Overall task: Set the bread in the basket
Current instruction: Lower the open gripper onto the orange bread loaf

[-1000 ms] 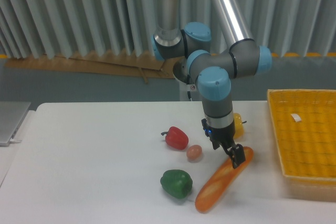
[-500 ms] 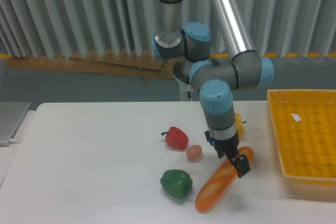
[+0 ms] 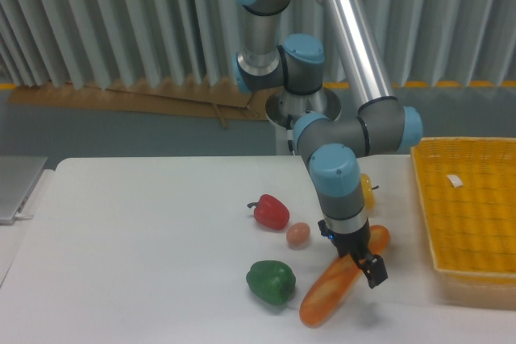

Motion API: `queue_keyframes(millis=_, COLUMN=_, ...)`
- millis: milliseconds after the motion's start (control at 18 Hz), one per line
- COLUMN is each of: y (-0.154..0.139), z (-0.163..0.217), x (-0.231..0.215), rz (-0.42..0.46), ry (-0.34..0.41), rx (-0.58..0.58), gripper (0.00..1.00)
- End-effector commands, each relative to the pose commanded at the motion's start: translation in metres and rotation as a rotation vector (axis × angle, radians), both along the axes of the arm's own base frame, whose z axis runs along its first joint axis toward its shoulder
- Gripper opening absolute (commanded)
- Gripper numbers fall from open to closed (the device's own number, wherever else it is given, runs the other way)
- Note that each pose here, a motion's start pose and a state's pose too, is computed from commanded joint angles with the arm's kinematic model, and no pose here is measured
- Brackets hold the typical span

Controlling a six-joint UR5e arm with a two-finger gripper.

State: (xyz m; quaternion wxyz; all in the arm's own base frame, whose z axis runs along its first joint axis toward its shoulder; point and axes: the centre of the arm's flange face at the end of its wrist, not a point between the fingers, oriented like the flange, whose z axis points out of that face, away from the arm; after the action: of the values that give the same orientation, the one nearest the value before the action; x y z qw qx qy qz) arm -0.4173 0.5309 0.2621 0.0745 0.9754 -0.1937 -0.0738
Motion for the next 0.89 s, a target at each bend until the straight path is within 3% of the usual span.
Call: queue_keyframes(millis=889, y=0.011, z=-0.008, x=0.022, rz=-0.02, ry=-0.015, rx=-0.009, gripper=1.0)
